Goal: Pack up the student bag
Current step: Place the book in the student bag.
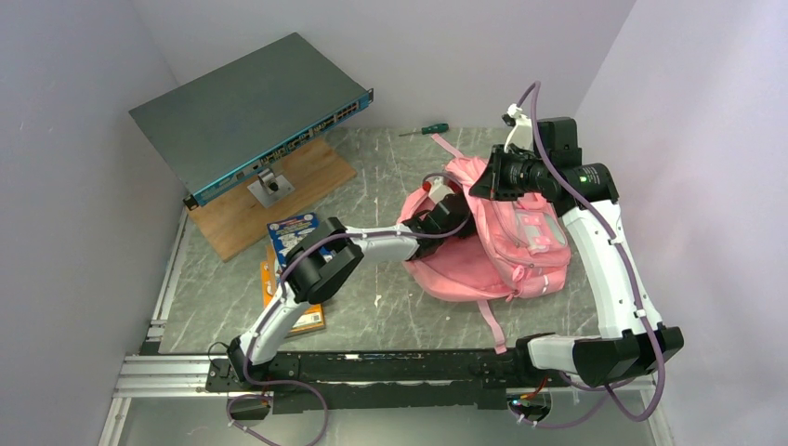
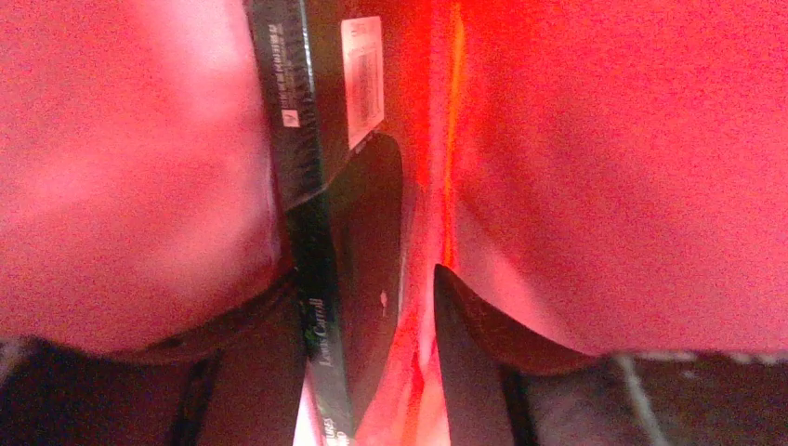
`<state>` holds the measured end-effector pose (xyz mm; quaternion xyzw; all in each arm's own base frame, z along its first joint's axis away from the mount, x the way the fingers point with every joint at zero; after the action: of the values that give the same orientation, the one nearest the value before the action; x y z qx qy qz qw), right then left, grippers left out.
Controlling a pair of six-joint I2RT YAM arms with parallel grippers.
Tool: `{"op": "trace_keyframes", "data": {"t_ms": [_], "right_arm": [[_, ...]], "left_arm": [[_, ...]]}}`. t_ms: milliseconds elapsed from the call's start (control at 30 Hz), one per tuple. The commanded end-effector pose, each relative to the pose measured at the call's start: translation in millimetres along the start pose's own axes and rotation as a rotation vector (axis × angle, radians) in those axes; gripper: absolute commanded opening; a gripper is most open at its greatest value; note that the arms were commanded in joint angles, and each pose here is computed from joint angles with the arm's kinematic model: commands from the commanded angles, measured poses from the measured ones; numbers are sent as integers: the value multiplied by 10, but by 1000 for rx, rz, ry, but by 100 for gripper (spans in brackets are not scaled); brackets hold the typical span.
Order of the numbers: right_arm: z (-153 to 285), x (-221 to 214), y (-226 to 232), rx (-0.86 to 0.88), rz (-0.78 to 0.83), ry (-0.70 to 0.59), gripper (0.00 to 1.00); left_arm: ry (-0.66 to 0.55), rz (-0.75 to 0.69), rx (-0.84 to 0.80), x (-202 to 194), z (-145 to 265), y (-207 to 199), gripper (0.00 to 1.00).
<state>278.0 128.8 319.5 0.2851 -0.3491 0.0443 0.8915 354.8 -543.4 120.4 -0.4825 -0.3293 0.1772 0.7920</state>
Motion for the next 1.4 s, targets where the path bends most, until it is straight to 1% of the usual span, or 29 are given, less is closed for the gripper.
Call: {"op": "trace_keyframes", "data": {"t_ms": [0, 33, 67, 100, 133, 300, 433, 467, 567, 633, 700, 767, 833, 867, 900, 967, 1033, 1067, 1100, 1133, 1167, 1200, 1267, 1300, 1367], "right_arm": [[156, 220, 108, 39, 63, -120, 0], [146, 218, 94, 35, 61, -119, 0], [139, 217, 89, 34, 61, -119, 0], [129, 217, 74, 29, 60, -118, 0], [125, 220, 58, 24, 60, -120, 0], [103, 230, -2, 0, 54, -122, 0], [76, 241, -85, -40, 58, -127, 0], [69, 238, -126, -61, 59, -129, 0], [56, 231, -250, -126, 65, -138, 0], [31, 193, -294, -139, 65, -131, 0], [-18, 131, -321, -136, 58, -119, 0], [-102, 27, -337, -110, 43, -95, 14], [-214, -111, -339, -63, 30, -66, 27], [-273, -204, -339, -36, 21, -44, 31], [-332, -287, -330, -5, 9, -24, 33], [-453, -458, -358, 18, -18, 11, 33], [-550, -599, -366, 27, -29, 37, 30], [-579, -628, -353, 33, -35, 37, 27], [-608, -622, -339, 44, -41, 25, 24], [-633, -632, -317, 57, -52, 24, 22], [-660, -650, -272, 76, -57, 28, 23], [-688, -678, -214, 90, -54, 38, 27], [-749, -768, -107, 87, -30, 63, 42], [-781, -824, -61, 84, -17, 77, 48], [-834, -919, 49, 105, 5, 101, 59]], "left_arm": [[21, -41, -14, 238, 247, -216, 66], [23, -54, -9, 269, 290, -232, 81], [27, -54, -7, 311, 343, -266, 91], [33, -52, -10, 338, 386, -278, 98], [37, -46, -12, 373, 431, -281, 99], [60, -72, -6, 507, 704, -310, 100], [140, -56, -6, 504, 971, -311, 100], [180, -64, -18, 450, 1060, -268, 99], [237, -111, -81, 418, 1369, -318, 98], [267, -174, -138, 398, 1613, -367, 98], [286, -249, -211, 432, 1949, -489, 97], [281, -326, -248, 452, 2270, -480, 96], [258, -410, -272, 448, 2576, -443, 98], [255, -445, -284, 452, 2727, -424, 98], [242, -480, -284, 478, 2851, -395, 98], [211, -526, -260, 551, 3066, -290, 100], [194, -541, -292, 606, 3207, -260, 100], [198, -544, -294, 626, 3229, -244, 100], [205, -550, -260, 657, 3239, -214, 100], [216, -561, -223, 672, 3253, -182, 100], [213, -574, -211, 692, 3269, -174, 99], [203, -581, -206, 715, 3300, -170, 99], [148, -598, -211, 806, 3395, -193, 100], [115, -614, -225, 868, 3481, -234, 100], [75, -655, -180, 994, 3604, -209, 100]]}}
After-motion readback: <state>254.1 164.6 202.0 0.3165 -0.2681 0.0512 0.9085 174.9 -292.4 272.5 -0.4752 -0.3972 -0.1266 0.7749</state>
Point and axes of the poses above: each gripper's point midway between its finger pads, its own z axis back along the fingers, its own y axis along the line the jaws close on, x = y × z, the point moved 2 cm from there along z, back along the fingers, and after that the axes turned 3 degrees about -z, right-handed, at the moved point
